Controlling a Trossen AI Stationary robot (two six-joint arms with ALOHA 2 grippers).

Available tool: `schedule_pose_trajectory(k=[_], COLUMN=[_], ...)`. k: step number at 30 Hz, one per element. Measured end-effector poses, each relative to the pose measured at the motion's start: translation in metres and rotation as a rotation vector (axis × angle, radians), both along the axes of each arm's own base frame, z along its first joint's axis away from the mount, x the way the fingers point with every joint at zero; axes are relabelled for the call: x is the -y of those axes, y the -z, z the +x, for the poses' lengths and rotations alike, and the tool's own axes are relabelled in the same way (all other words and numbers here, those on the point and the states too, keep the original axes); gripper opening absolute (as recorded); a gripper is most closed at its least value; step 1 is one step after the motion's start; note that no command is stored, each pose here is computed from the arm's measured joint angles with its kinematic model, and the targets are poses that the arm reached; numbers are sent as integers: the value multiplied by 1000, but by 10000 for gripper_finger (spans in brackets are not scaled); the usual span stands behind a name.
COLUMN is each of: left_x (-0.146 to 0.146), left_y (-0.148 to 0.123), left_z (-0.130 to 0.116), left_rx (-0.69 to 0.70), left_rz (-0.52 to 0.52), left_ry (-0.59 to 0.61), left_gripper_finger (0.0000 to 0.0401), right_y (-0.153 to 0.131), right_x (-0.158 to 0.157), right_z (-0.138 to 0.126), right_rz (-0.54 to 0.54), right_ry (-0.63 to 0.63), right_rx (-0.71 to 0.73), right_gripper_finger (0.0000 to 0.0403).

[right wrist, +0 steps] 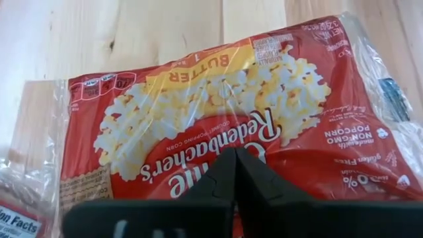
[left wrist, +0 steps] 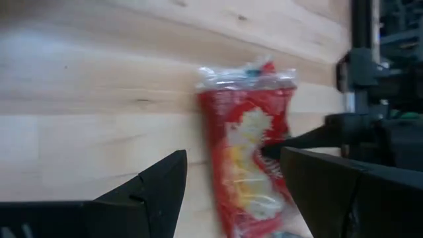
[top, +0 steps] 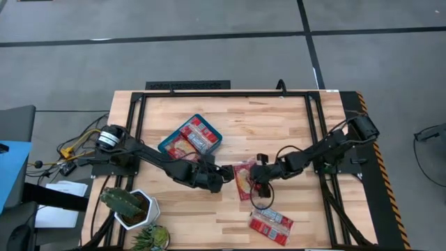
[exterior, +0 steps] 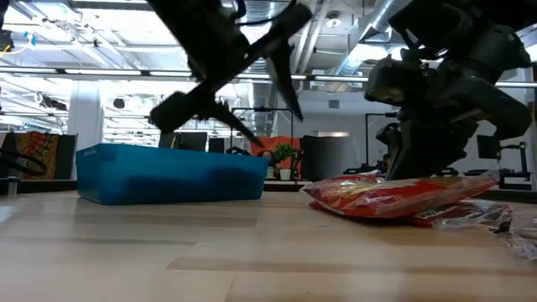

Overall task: Sort popcorn bags into baskets
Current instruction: Put the red popcorn bag into the blue bin

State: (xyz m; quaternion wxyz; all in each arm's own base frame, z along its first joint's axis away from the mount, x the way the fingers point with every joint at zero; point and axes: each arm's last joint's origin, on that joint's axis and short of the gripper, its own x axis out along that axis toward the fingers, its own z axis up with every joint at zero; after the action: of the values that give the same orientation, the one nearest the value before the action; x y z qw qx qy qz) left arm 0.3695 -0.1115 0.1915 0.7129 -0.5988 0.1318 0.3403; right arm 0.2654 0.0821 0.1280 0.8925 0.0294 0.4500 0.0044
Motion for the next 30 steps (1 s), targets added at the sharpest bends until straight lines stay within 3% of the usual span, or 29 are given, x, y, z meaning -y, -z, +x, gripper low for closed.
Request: schedule_pose_trajectory(k=[10,17,26,30], left_x=[4,7,4,1], left_y=[45,67,74,75], left_z=[12,29,35,36], left_rx=[-16,79,114,103], left_rz=[-84,-139,-175,-200], left_ry=[-90,-71,-68,-56], left_gripper_finger=[231,231,229,193], right_y=[-2,-1,7,12], right_x=[-3,-3,-2,-3], right_z=[4,10,18,20], right_rz=[11,33,41,42], right_ry=[-8,-60,-98,-102], right_rx=[38,76,98,96], right_gripper_finger=[33,29,26,34])
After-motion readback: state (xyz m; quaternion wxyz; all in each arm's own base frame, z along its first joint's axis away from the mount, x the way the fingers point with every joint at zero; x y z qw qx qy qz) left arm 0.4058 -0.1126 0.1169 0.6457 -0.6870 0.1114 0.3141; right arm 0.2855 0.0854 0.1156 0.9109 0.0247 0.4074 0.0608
